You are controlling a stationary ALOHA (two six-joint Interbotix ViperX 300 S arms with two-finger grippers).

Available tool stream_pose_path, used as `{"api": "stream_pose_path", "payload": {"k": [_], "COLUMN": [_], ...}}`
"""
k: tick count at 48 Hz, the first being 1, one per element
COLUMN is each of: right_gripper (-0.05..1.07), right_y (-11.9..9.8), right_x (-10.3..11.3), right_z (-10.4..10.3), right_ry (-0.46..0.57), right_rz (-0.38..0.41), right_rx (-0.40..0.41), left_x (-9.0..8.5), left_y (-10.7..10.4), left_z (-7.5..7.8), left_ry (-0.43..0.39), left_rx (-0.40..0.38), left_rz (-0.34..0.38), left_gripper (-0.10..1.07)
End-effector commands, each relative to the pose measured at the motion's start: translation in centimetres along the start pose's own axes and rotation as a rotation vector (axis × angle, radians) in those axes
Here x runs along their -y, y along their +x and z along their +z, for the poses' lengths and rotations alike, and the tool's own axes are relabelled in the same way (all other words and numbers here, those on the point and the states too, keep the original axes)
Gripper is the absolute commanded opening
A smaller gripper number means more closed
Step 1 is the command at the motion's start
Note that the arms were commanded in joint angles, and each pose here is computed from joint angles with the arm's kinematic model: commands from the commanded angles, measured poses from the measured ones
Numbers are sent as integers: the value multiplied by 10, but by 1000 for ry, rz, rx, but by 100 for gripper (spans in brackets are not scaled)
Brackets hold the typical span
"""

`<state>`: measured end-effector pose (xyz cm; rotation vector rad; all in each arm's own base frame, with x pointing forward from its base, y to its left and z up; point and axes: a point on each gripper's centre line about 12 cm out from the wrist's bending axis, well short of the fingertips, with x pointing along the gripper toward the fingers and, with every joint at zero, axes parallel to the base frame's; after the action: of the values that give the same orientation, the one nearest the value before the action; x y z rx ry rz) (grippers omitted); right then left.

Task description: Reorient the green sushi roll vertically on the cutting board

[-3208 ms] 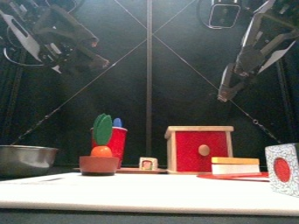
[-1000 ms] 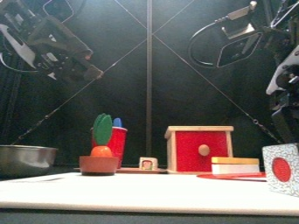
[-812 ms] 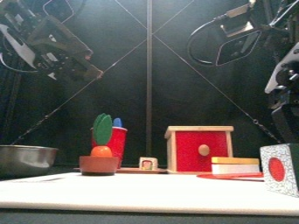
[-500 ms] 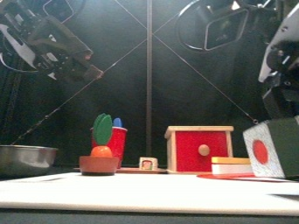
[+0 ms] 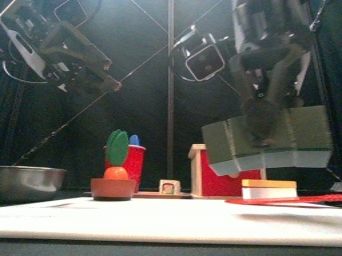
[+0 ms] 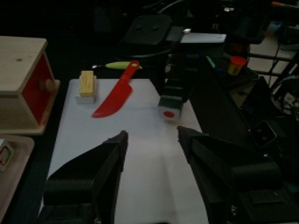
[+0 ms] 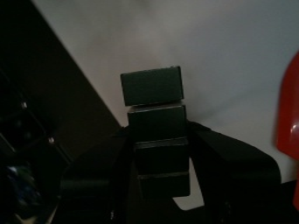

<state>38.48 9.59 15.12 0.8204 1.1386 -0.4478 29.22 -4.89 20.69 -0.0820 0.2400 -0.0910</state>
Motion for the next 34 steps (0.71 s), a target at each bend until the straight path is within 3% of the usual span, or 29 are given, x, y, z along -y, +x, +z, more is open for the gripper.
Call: {"api": "stream_pose_path", "payload": {"k": [1,13,18,24,34], "right_gripper": [64,64,65,65,71], "right_y": [-8,-5,-7,-2,15], "right_x": [-5,-4,-7,-13,-14], "right_z": [11,25,26,22,21], "right_ry": [146,528,631,690,697], "right_rz": [22,-34,-52,-62,-98], "right_rx": [39,156,196,210,205], "left_x": [-1,-5,-9,-15,-18], "left_y": [1,-2,-4,-6,-10], "left_z": [18,23,21,20,18], "left_ry": [-18,-92,-121,-123,-93], "left_rx": [57,75,72,73,74], "left_rz": [7,42,62,79,82], "left_gripper": [86,86,86,86,86]}}
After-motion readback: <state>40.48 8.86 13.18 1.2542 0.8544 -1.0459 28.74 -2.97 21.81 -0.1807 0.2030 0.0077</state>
